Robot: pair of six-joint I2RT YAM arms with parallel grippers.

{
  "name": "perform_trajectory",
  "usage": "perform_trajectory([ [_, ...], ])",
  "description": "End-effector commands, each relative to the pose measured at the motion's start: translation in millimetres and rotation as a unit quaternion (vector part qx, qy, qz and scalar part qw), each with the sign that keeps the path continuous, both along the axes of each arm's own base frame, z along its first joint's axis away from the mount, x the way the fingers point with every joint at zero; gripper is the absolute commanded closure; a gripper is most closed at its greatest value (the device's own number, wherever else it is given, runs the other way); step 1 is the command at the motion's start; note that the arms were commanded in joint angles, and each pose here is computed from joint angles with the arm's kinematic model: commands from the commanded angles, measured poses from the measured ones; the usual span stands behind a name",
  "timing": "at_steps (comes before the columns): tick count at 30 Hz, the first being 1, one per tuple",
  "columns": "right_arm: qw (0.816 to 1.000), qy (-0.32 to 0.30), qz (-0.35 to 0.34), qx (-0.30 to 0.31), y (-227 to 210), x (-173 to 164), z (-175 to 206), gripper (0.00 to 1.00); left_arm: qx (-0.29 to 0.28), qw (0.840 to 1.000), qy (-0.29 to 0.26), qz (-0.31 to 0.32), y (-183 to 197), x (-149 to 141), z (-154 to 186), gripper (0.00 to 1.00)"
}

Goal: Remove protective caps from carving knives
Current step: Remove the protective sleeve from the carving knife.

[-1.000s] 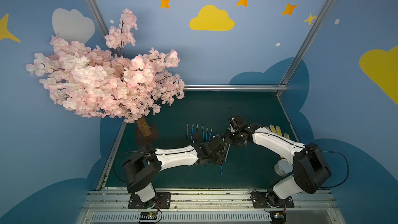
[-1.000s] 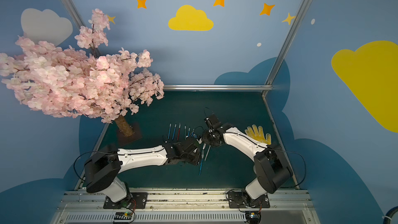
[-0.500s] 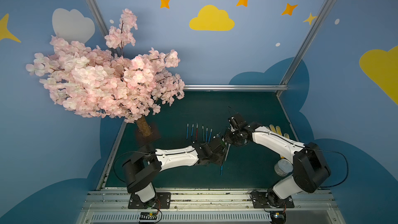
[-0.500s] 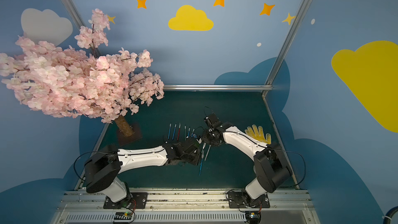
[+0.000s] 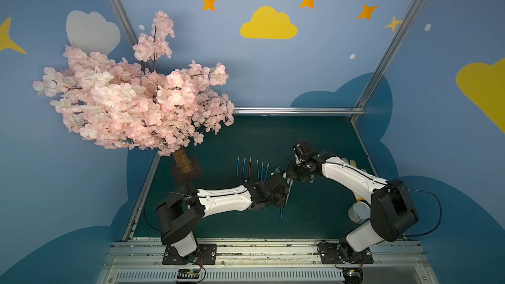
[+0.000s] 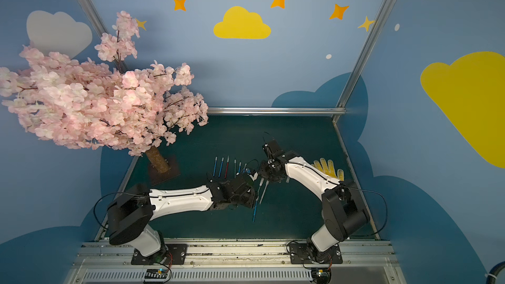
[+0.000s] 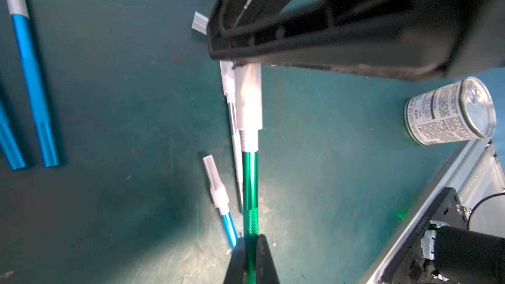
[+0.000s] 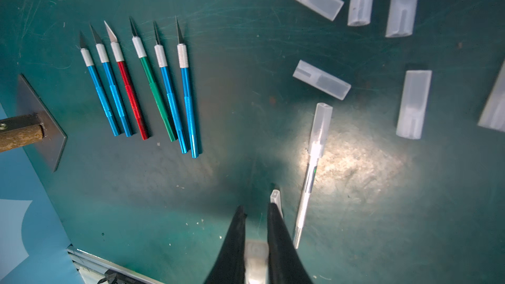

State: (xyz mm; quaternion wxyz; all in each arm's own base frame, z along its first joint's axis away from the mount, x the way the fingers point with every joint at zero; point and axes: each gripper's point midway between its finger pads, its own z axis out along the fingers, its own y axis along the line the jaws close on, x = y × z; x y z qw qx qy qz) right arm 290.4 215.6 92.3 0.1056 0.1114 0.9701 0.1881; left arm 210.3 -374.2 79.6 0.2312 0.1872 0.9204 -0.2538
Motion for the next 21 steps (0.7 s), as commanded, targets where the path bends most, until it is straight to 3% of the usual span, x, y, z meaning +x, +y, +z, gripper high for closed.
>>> perform_trajectory([
  [1, 0.999, -0.045, -0.019, -0.003, -7, 30, 15, 0.95, 0.023, 0.999, 0.027, -0.025, 7, -20, -13, 0.95],
  [21, 0.997, -0.061, -0.043, -0.001, -24, 54, 27, 0.97, 0.034, 0.998, 0.04, -0.024, 13, -26, -23, 0.95],
])
